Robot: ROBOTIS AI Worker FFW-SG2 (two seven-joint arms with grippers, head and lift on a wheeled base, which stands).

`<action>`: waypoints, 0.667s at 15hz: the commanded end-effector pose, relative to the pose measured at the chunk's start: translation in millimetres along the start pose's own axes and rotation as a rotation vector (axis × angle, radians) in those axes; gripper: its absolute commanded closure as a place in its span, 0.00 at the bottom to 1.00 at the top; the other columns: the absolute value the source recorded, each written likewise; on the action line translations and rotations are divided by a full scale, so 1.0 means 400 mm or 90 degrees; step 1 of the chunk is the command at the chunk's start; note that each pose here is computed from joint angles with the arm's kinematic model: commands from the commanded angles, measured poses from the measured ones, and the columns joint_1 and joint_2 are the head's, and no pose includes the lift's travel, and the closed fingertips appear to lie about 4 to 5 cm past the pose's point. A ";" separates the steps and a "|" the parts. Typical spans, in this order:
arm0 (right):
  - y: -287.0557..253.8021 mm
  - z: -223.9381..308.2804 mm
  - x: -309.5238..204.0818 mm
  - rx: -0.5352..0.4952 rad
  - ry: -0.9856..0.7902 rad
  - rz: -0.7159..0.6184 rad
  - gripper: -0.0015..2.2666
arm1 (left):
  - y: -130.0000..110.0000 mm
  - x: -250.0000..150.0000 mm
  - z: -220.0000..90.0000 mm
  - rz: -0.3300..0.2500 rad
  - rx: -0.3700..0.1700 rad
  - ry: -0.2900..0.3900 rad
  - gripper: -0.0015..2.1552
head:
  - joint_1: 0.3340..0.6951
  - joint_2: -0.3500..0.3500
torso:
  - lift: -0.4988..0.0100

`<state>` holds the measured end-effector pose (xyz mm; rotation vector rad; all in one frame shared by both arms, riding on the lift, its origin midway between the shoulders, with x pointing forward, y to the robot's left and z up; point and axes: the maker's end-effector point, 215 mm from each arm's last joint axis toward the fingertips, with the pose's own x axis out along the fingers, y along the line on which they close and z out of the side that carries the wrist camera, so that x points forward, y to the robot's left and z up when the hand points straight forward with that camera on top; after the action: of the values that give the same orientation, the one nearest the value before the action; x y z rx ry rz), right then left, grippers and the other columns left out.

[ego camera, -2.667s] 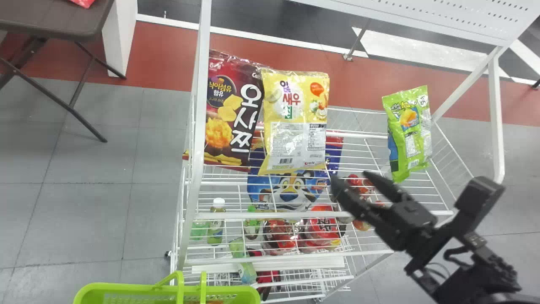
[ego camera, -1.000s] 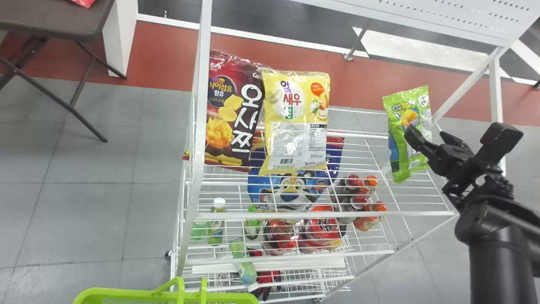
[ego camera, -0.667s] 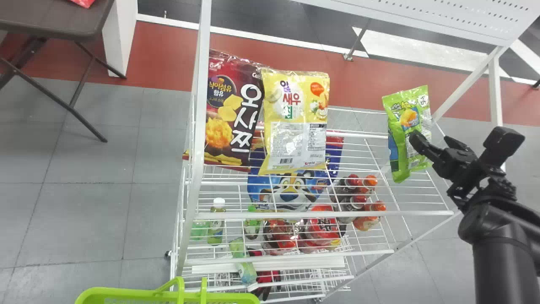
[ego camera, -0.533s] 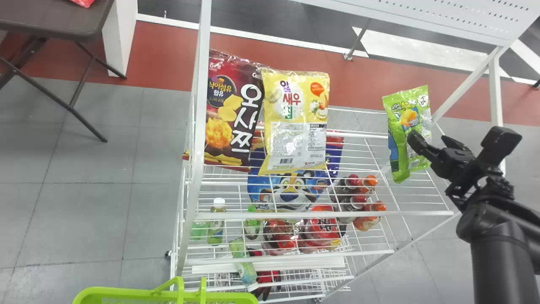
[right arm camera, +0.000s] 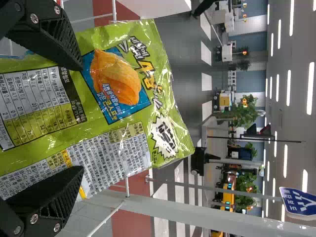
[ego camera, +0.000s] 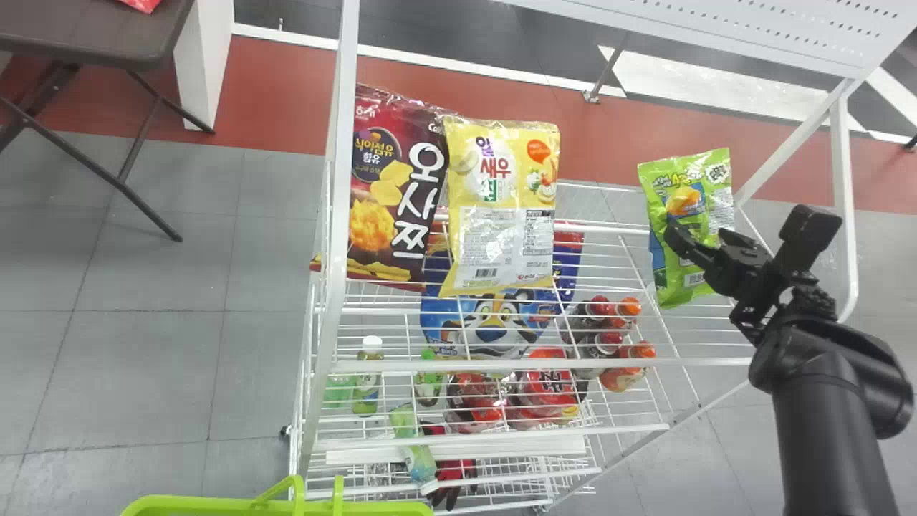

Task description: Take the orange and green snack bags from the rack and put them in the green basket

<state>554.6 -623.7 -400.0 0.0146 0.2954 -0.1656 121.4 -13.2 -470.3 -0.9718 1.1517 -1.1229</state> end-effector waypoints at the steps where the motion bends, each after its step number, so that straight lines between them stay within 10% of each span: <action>1: 0.009 -0.009 0.007 -0.004 0.008 0.004 0.25 | 0.003 -0.004 0.001 -0.001 -0.001 -0.004 0.99 | 1.00 0.00 | 0.98; 5: 0.017 -0.009 0.007 -0.005 -0.001 0.008 0.99 | 0.013 -0.007 0.001 -0.002 -0.005 -0.010 0.99 | 1.00 0.00 | 0.98; 10: 0.003 0.012 0.001 -0.001 -0.044 -0.006 0.99 | 0.014 -0.011 0.003 -0.002 -0.007 -0.013 0.99 | 1.00 0.00 | 0.98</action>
<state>557.9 -621.3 -396.1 0.0085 0.2402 -0.1699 122.9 -9.1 -474.6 -0.9913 1.1420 -1.1103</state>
